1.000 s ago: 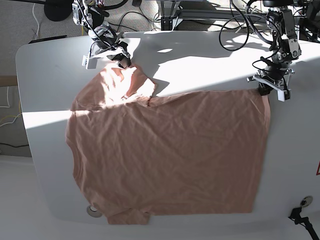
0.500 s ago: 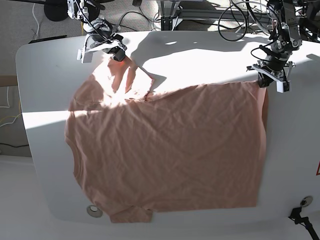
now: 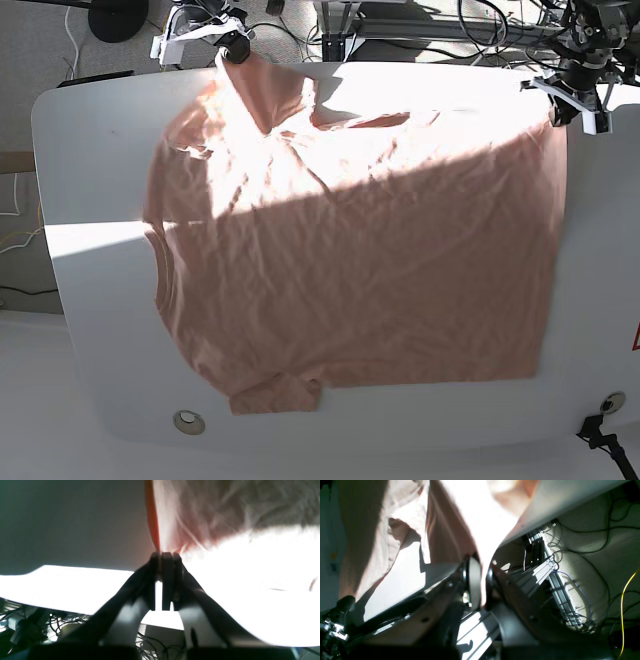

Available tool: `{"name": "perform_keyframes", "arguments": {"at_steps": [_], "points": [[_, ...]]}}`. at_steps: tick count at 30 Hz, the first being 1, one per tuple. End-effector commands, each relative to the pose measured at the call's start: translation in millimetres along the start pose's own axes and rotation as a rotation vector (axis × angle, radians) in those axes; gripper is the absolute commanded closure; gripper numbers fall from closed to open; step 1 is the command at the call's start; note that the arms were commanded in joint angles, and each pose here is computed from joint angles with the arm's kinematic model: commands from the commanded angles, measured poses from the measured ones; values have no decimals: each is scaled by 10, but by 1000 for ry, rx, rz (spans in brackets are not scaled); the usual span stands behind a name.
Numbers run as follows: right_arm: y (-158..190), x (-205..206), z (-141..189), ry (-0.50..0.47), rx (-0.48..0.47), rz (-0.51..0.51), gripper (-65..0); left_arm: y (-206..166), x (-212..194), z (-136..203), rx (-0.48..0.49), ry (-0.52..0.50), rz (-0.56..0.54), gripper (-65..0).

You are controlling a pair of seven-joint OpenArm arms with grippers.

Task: Fold the T-shirt properly
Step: 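Pull the grasped shirt edges toward the robot to straighten the shirt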

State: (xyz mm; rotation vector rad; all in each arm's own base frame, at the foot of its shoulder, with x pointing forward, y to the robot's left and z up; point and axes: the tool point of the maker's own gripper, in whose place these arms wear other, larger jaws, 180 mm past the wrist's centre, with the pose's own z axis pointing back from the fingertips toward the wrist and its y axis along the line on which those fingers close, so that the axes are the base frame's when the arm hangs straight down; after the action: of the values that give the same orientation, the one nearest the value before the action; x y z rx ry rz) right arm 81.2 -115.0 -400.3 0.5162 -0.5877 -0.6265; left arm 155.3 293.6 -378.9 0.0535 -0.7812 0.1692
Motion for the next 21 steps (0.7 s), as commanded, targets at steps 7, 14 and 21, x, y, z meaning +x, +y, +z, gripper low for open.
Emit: {"name": "perform_keyframes", "arguments": {"at_steps": [7, 14, 21], "points": [[309, 464, -138, -106, 110, 79, 0, -153, 539, -62, -37, -150, -11, 0], [762, 949, -401, -151, 233, 168, 0, -509, 1154, -260, -121, -296, -12, 0], [1203, 1401, -612, -200, 330, 230, 0, -642, 1481, -488, -154, -312, 8, 0]]}}
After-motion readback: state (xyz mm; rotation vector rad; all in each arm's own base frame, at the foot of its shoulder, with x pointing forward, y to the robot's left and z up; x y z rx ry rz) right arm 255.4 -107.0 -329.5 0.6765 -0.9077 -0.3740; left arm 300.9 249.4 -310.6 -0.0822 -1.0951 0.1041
